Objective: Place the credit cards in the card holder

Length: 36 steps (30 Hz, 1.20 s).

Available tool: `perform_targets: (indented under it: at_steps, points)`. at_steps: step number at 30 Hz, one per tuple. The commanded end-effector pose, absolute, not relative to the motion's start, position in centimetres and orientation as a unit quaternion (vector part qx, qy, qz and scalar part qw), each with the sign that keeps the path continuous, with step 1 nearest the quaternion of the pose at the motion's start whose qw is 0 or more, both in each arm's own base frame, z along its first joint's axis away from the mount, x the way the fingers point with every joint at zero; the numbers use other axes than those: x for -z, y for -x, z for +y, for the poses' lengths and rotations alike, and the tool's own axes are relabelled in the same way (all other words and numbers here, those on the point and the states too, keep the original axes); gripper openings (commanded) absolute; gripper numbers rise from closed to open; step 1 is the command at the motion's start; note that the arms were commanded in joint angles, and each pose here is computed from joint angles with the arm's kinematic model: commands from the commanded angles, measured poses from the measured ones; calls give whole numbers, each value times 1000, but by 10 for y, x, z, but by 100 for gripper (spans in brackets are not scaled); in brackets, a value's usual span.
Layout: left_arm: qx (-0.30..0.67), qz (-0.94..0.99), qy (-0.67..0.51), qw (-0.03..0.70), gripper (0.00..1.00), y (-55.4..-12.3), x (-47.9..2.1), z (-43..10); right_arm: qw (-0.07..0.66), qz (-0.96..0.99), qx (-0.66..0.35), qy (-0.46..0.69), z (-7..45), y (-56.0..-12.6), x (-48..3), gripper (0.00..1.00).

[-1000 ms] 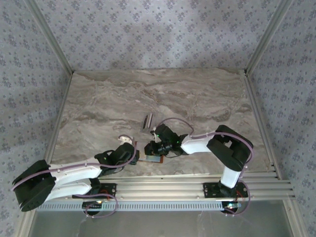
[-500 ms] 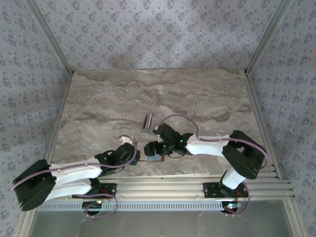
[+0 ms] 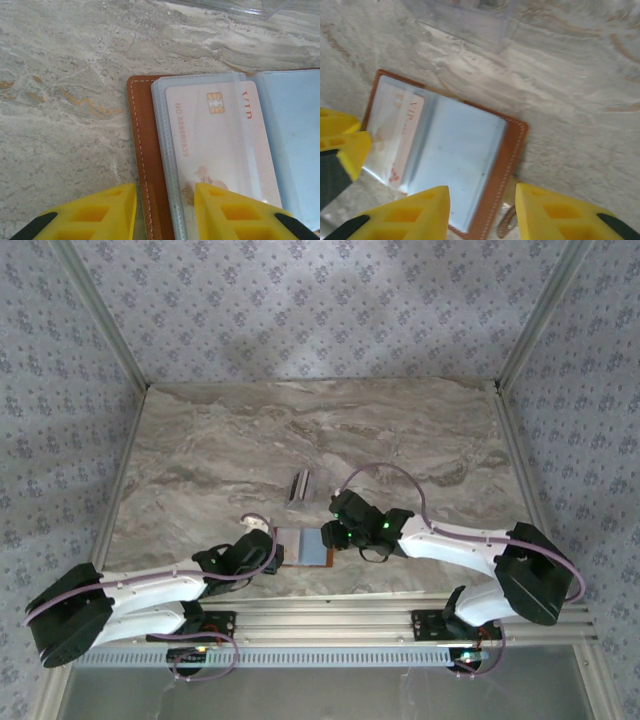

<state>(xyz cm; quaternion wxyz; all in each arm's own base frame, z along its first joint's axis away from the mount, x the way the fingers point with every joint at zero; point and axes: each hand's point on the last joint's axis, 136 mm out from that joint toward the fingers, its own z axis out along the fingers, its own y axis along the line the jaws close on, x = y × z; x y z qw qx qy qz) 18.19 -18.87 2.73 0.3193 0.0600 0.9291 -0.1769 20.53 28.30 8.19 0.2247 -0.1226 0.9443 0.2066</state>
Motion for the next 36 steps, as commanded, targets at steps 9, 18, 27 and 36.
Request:
perform_targets:
  at_steps: [9, 18, 27, 36]
  points:
    - [175, 932, -71, 308, 36, -178, -27, -191, 250, 942, -122, 189, 301, -223, -78, 38]
    - [176, 932, -68, 310, 36, -177, -27, -190, 224, 944, -101, 220, 321, -229, -55, 39]
    - [175, 931, -68, 312, 36, -178, -27, -189, 213, 948, -90, 220, 321, -230, -41, 40]
    - [171, 932, -66, 311, 36, -177, -25, -186, 259, 948, -17, 183, 282, -224, -67, 56]
